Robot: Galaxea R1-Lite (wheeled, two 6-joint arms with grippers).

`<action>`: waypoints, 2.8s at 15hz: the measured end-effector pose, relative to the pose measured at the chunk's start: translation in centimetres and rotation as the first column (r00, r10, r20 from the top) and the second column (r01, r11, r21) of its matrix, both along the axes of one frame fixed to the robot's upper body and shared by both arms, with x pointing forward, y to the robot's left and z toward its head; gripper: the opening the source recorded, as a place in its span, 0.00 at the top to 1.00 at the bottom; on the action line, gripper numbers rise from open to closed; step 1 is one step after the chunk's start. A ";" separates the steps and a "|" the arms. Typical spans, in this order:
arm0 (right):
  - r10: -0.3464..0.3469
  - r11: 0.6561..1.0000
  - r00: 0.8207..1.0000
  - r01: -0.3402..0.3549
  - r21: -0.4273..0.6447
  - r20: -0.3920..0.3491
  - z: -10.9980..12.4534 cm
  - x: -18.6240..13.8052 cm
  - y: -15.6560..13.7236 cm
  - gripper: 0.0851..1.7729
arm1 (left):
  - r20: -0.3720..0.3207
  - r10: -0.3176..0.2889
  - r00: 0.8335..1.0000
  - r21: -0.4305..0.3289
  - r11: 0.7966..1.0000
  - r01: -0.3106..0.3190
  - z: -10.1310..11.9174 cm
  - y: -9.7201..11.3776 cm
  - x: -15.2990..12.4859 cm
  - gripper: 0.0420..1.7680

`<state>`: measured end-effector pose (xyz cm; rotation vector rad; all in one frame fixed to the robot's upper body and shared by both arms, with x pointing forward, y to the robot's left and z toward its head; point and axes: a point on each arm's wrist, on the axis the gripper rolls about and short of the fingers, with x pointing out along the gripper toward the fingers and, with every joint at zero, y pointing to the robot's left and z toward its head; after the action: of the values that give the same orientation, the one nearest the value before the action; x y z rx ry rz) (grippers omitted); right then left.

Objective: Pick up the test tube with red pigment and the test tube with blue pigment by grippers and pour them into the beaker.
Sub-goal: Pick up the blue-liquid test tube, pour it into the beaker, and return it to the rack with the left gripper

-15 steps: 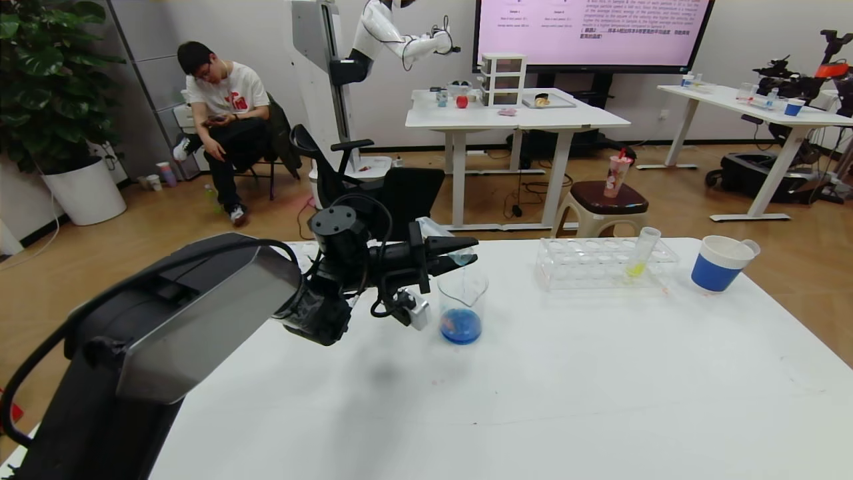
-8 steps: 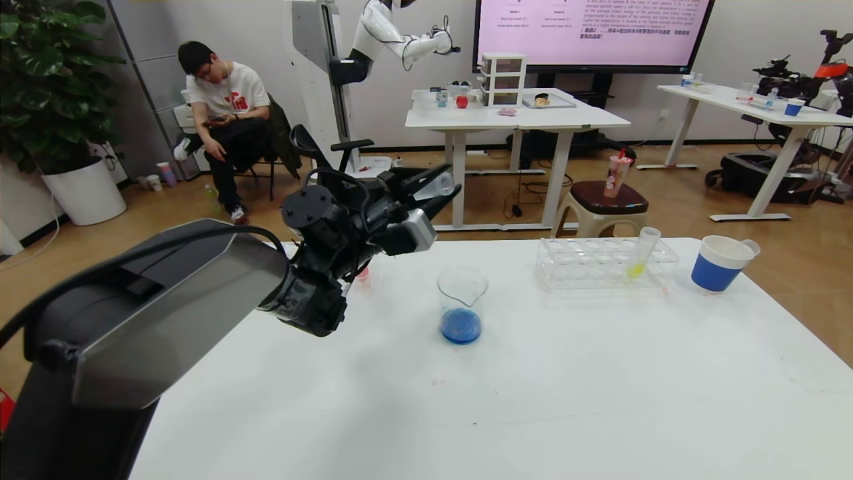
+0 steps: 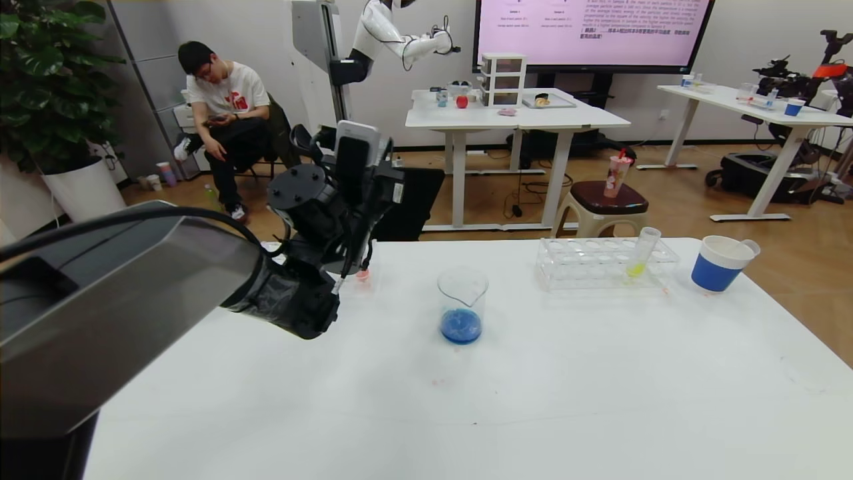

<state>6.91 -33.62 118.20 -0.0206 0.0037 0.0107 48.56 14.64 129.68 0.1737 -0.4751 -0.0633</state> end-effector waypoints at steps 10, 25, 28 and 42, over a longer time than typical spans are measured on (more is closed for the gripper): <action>0.001 1.000 1.000 -0.001 0.000 0.000 0.0 0.0 0.0 0.02 | -0.174 0.023 0.984 -0.176 0.983 -0.054 3.1 15.6 -2.7 0.72; 0.000 1.000 1.000 0.000 0.000 0.000 0.0 0.0 0.0 0.02 | -0.214 0.092 0.973 -0.202 0.970 -0.136 -5.8 29.8 0.1 0.72; 0.000 1.000 1.000 0.000 0.000 0.000 0.0 0.0 0.0 0.02 | -0.253 0.095 0.963 -0.205 0.967 -0.150 -8.3 30.4 1.2 0.72; 0.001 1.000 1.000 -0.001 0.000 0.000 0.0 0.0 0.0 0.02 | -0.193 0.108 0.975 -0.200 0.969 -0.147 -7.1 31.1 2.3 0.72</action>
<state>6.91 -33.62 118.20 -0.0206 0.0037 0.0115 50.83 45.79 122.63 -0.0128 -0.2856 0.0984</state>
